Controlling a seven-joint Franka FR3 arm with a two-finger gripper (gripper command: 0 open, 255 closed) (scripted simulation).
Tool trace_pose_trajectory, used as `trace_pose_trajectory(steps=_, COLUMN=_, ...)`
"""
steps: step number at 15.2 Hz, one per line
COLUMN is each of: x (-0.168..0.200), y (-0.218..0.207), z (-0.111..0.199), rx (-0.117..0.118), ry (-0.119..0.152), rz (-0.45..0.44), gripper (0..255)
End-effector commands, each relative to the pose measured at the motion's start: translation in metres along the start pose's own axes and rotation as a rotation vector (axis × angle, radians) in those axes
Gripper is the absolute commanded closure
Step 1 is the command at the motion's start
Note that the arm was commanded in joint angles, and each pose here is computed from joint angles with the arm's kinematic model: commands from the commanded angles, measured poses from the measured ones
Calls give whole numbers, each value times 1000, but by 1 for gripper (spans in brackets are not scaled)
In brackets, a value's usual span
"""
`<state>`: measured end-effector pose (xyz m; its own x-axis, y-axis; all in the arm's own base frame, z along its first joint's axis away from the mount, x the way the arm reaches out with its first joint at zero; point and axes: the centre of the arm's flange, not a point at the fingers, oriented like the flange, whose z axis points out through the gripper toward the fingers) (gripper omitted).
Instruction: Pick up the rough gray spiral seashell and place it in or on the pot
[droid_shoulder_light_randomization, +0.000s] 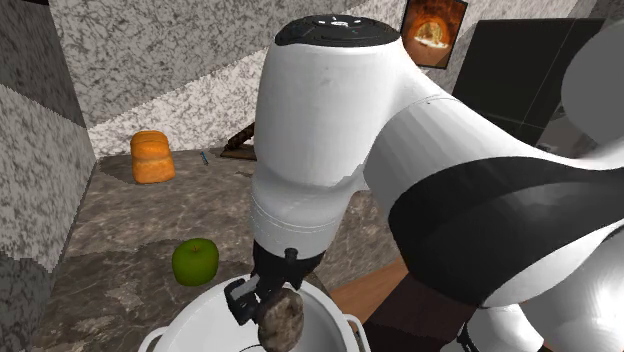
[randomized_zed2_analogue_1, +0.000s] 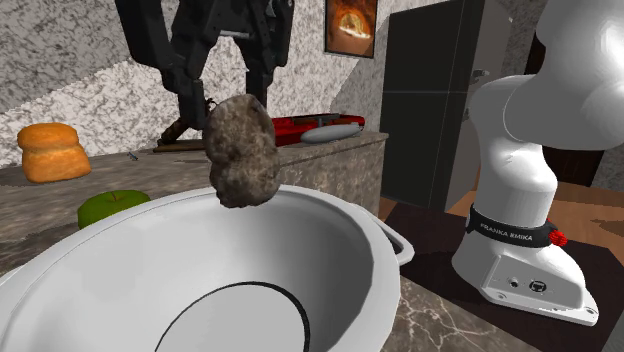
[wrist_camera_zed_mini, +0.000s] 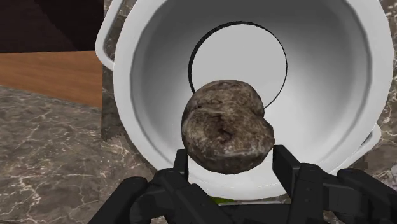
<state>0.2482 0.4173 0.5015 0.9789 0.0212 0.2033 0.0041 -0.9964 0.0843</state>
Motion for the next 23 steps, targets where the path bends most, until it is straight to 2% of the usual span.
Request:
trace_pose_trajectory(steps=1, x=-25, y=-20, z=-10, rx=0, ry=0, rz=2, gripper=255)
trace_pose_trajectory(steps=17, x=-43, y=-28, z=73, rx=0, ry=0, rz=2, gripper=255)
trace_pose_trajectory(steps=23, x=-43, y=-28, z=76, rx=0, ry=0, rz=2, gripper=255)
